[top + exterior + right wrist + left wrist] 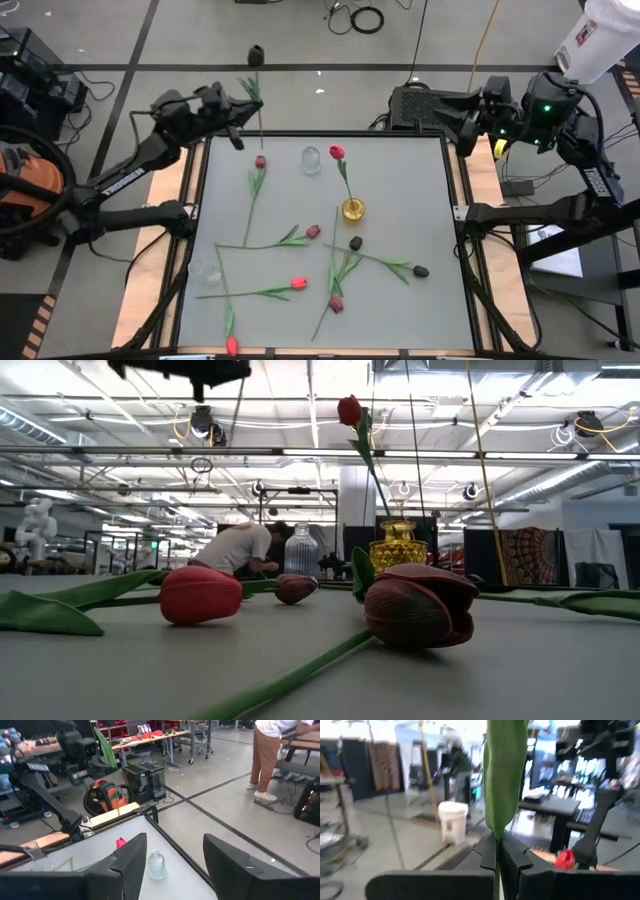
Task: Sort flowers into vase by color
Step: Put the top black tulip into the top transparent vase
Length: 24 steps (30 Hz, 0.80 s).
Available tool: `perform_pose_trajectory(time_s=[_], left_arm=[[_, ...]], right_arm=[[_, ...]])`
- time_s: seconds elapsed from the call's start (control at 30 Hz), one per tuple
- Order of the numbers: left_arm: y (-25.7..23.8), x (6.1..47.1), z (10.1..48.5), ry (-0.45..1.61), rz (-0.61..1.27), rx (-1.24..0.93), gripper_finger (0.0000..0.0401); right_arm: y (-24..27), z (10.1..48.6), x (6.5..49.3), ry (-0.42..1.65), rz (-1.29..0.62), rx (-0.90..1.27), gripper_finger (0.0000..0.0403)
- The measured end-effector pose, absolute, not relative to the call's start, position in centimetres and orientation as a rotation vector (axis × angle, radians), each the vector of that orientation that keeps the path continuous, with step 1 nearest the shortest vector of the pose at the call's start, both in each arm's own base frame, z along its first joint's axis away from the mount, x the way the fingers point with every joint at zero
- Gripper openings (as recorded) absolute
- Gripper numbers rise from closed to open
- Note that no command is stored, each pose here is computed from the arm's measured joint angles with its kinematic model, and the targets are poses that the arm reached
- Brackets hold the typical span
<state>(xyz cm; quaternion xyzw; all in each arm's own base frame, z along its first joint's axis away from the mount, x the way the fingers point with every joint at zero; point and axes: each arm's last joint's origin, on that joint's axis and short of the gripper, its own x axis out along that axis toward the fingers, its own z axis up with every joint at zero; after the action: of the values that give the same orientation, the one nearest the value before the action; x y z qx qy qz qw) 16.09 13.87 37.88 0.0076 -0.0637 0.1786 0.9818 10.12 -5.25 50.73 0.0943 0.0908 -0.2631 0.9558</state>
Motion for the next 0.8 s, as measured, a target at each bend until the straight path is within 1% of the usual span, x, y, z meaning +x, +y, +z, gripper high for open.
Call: perform_pose_trajectory(time_s=[0.1,0.23,0.43,0.6,0.8], left_arm=[[14.6,17.0,36.5,-0.194,0.307,0.007,0.0002],[15.7,17.9,34.8,-0.196,0.269,-0.002,0.0003],[17.5,19.3,33.2,-0.209,0.168,-0.010,0.0005],[19.0,20.6,31.7,-0.222,0.105,-0.063,0.0003],[19.9,21.4,30.7,-0.230,0.090,-0.077,0.0003]], right_arm=[[-5.3,50.7,10.3,0.174,-0.540,0.237,0.0187],[-5.5,50.6,10.6,0.169,-0.549,0.286,0.0187],[-5.8,50.1,11.3,0.191,-0.566,0.393,0.0187],[-6.2,49.9,12.1,0.213,-0.563,0.409,0.0187],[-6.6,49.6,12.9,0.232,-0.564,0.412,0.0187]])
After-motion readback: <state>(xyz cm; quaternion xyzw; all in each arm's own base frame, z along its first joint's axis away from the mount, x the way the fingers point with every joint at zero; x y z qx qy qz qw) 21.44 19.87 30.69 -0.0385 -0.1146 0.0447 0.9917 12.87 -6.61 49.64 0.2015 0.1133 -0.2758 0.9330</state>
